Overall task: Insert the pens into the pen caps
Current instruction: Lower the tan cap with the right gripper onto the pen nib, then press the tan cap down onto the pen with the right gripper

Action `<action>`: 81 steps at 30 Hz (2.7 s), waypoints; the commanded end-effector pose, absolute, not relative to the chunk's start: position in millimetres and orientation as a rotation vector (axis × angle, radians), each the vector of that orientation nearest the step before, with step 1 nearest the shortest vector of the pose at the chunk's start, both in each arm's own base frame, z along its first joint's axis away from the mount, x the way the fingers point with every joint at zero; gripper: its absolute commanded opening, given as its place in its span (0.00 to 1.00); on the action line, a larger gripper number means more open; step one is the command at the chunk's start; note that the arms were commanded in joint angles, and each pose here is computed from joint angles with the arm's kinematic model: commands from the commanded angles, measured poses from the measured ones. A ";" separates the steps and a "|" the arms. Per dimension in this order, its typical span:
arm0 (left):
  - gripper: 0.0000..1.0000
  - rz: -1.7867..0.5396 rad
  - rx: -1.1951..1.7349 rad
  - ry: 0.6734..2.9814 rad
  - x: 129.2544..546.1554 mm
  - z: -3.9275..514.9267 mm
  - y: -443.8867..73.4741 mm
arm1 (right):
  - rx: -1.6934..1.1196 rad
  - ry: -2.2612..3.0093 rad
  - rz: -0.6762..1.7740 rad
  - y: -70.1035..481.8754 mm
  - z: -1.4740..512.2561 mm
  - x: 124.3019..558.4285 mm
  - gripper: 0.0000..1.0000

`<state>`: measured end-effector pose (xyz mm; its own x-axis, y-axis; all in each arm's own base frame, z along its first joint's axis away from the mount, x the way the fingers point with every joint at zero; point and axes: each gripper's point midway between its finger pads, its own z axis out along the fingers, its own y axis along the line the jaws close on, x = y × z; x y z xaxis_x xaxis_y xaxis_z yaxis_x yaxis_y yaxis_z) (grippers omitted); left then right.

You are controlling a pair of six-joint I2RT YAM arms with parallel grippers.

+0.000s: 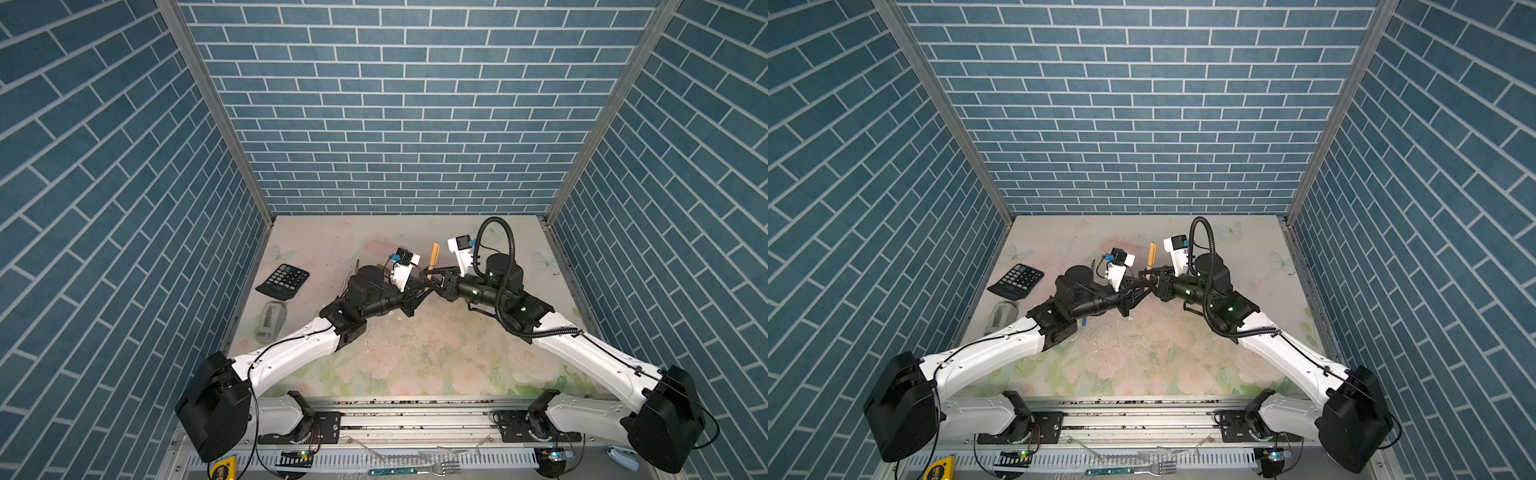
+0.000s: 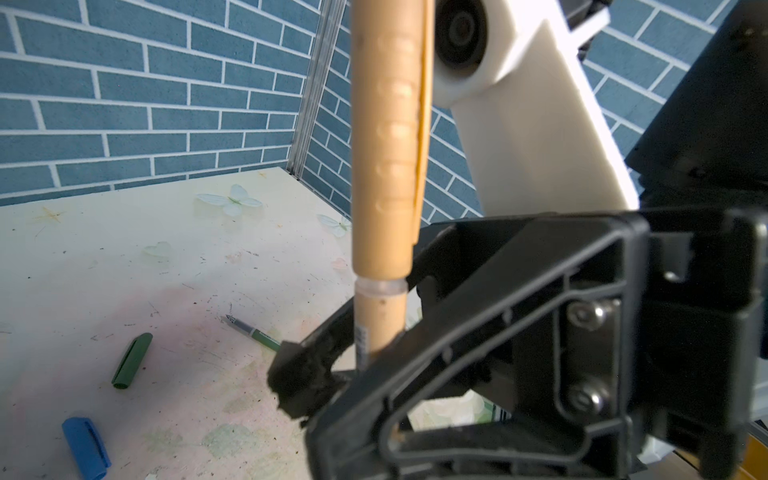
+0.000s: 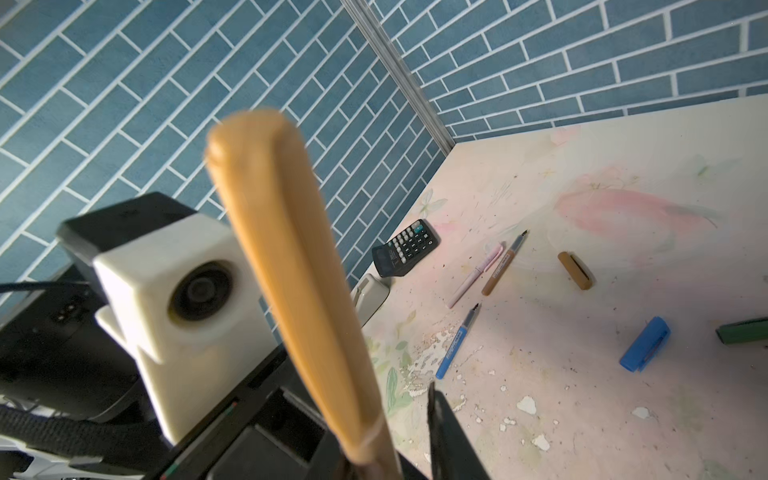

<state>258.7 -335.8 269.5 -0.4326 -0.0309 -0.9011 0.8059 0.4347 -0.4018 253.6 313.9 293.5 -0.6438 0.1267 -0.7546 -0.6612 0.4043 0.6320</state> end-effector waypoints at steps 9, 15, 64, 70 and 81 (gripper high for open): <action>0.00 -1.058 0.660 1.655 264.7 291.2 -328.5 | -0.493 1.932 1.095 280.4 306.4 243.1 0.35; 0.00 -1.024 0.638 1.676 269.2 287.5 -325.2 | -0.470 1.903 0.961 257.5 321.0 245.3 0.37; 0.00 -1.084 0.710 1.630 259.2 290.1 -334.3 | -0.652 1.807 0.983 299.3 400.4 279.4 0.29; 0.00 -1.084 0.708 1.625 258.6 292.2 -333.5 | -0.645 1.846 0.997 300.3 384.0 278.2 0.28; 0.00 -1.079 0.691 1.597 256.3 304.1 -328.3 | -0.645 1.873 1.076 307.5 371.1 268.6 0.00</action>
<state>259.4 -331.8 275.3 -0.3532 -0.0299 -0.9351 0.8324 0.4463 -0.3287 278.8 304.4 376.0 -0.4643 -0.0230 -0.8854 -0.7585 0.5266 0.3840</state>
